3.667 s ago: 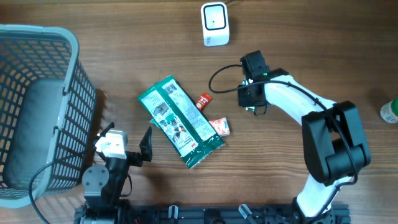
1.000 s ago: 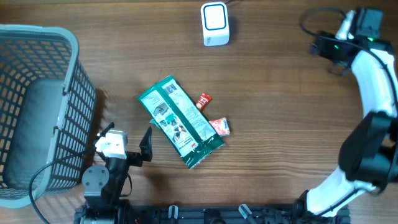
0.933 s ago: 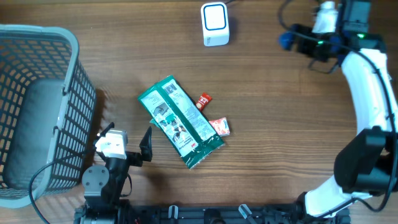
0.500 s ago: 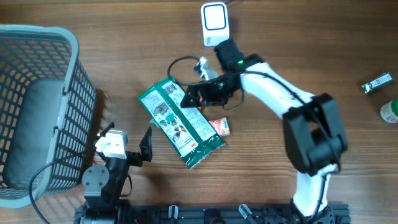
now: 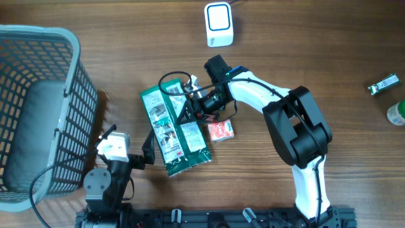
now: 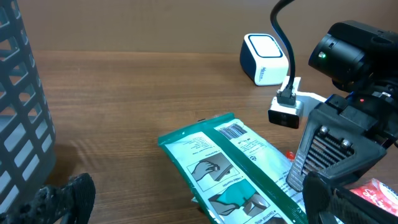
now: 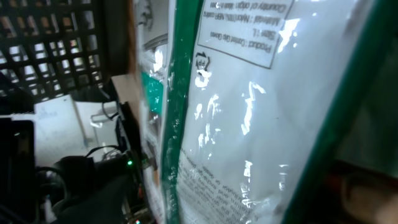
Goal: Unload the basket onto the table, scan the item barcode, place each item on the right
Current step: 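Grasp the green wipes packet with right gripper, then lift the green wipes packet and hold it before the scanner, then carry the wipes packet to the right and release it, then grasp the red-white Kleenex tissue pack with right gripper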
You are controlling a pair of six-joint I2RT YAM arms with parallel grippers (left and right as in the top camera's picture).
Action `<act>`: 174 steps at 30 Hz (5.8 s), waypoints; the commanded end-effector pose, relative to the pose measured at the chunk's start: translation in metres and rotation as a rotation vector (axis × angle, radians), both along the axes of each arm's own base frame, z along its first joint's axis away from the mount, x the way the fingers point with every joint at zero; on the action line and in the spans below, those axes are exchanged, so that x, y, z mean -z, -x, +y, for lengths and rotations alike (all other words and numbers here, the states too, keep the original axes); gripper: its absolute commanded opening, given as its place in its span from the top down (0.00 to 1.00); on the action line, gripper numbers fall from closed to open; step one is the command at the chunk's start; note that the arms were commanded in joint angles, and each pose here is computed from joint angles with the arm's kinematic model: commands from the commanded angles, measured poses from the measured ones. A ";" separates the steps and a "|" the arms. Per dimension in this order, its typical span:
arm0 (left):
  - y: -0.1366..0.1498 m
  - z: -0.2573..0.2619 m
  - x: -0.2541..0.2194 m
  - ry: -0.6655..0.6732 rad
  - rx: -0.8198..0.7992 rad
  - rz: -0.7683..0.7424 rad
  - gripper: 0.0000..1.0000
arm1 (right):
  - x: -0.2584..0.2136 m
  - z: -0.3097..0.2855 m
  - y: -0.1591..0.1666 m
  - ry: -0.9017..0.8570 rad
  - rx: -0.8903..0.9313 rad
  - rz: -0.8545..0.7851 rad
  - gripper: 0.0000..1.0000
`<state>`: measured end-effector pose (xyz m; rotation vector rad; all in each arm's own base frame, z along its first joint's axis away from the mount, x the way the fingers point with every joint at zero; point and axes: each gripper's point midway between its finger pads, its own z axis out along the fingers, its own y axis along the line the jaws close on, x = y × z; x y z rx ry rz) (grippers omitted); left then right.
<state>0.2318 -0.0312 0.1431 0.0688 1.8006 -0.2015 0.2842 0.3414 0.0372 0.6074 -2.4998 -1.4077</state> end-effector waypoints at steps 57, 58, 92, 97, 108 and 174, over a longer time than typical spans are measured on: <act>0.000 -0.002 0.002 0.011 0.009 0.005 0.00 | -0.118 -0.186 -0.084 0.863 0.317 -0.788 0.96; 0.000 -0.002 0.002 0.011 0.009 0.005 0.00 | -0.122 -0.197 -0.092 0.927 0.345 -0.830 0.95; 0.000 -0.002 0.002 0.011 0.009 0.005 0.00 | -0.064 -0.191 -0.254 1.759 0.082 -1.588 0.96; 0.000 -0.002 0.002 0.011 0.009 0.005 0.00 | -0.044 -0.191 -0.255 1.762 0.039 -1.577 0.95; 0.000 -0.002 0.002 0.011 0.009 0.005 0.00 | -0.028 -0.189 -0.255 1.825 -0.310 -1.562 0.95; 0.000 -0.002 0.002 0.011 0.009 0.005 0.00 | 0.052 -0.163 0.020 0.808 0.416 -0.223 0.96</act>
